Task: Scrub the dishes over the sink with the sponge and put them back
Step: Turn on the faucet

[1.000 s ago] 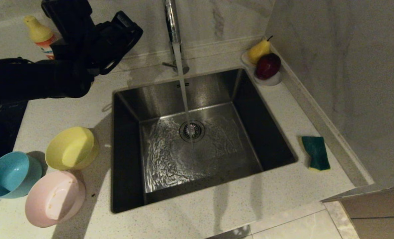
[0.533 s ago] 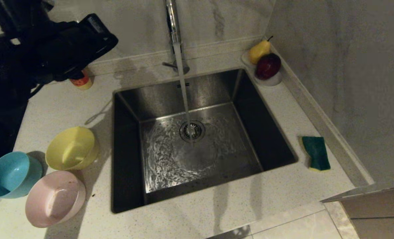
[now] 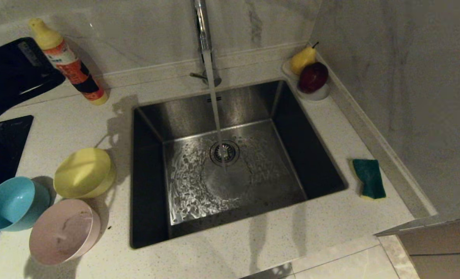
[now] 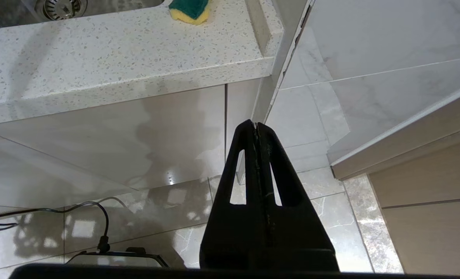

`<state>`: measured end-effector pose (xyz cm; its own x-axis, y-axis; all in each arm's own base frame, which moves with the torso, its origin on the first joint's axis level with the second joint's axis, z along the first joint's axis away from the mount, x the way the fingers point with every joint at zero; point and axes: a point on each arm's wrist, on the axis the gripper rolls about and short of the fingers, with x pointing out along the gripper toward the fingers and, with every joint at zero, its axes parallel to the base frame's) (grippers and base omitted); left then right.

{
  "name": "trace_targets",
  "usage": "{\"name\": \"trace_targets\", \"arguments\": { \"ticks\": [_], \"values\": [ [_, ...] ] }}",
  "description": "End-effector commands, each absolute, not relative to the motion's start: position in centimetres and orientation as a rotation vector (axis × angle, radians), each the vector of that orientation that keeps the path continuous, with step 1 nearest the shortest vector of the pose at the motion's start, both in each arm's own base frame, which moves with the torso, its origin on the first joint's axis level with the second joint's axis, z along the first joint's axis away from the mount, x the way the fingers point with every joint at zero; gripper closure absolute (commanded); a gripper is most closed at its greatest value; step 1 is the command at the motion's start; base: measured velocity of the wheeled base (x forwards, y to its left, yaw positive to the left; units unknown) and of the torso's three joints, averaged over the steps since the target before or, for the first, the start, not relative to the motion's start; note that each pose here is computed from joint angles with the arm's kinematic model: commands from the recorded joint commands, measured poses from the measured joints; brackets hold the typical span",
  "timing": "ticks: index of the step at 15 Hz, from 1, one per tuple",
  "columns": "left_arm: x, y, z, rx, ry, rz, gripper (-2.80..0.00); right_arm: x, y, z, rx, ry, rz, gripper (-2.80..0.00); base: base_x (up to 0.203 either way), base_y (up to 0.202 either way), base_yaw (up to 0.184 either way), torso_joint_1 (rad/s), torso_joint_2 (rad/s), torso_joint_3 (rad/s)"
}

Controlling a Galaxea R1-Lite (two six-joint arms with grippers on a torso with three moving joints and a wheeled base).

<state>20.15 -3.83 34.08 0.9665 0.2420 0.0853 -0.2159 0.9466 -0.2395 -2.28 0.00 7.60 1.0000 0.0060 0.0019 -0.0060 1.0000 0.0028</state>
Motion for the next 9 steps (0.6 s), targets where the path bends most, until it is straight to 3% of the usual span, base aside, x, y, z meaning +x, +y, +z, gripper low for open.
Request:
{"name": "trace_targets", "arguments": {
  "ticks": [1,3,9],
  "values": [
    [13.8,-2.2,33.5,-0.188,-0.102,0.252,0.00,-2.3,0.0,7.6,0.003,-0.002,0.007,0.00,0.000,0.000,0.000,0.000,0.00,0.000],
    [11.7,-1.4,32.0,-0.109,-0.021,0.358,0.00,-2.3,0.0,7.6,0.003,-0.003,0.009,0.00,0.000,0.000,0.000,0.000,0.00,0.000],
    [14.0,1.8,30.0,-0.074,0.106,0.690,0.00,-2.3,0.0,7.6,0.003,-0.003,0.006,0.00,0.000,0.000,0.000,0.000,0.00,0.000]
  ]
}}
